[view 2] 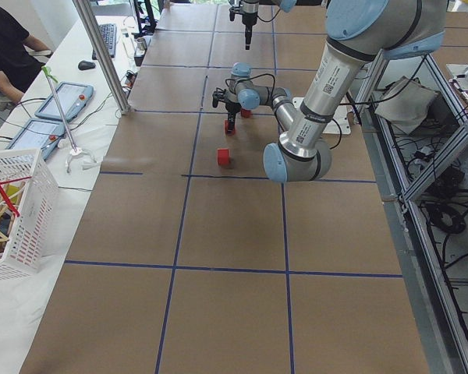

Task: Form red blocks into L shape at center
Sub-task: 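Carry the cube with the left gripper and set it beyond the placed cube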

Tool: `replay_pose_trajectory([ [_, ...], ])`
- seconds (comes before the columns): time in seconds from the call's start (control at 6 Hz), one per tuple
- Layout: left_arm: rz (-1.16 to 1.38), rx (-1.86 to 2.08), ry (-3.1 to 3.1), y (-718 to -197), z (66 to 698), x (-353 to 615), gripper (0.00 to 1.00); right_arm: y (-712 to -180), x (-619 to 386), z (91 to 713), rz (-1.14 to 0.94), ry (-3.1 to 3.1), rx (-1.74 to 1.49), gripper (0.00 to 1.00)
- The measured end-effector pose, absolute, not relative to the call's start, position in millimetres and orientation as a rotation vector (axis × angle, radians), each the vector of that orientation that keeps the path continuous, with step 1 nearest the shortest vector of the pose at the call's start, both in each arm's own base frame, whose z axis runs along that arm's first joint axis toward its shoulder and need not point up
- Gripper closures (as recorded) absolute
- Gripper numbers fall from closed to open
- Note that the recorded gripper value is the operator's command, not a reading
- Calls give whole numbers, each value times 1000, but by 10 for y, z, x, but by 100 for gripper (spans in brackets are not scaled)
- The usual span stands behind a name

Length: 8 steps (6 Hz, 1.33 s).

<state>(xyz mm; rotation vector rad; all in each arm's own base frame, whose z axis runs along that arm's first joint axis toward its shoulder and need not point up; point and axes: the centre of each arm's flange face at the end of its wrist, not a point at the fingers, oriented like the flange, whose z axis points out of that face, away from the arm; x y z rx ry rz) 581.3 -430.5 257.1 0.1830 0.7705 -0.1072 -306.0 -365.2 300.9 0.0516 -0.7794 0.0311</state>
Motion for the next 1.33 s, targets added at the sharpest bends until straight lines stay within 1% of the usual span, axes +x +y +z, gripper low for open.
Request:
replay_pose_trajectory([
  [0.17,-110,184,772,-4305,2567,5815,100,-3643,-3079,3011,28,-778,51,0],
  [0.5,-126,188,795,-4322,2384,5831,100,-3634,-3089,3013,25,-777,51,0],
  [1.0,-138,201,853,-4321,1757,6049,100,-3634,-3053,3102,28,-762,42,0],
  [1.33,-134,210,840,-4245,1614,6335,100,-3625,-3043,3156,26,-753,35,0],
])
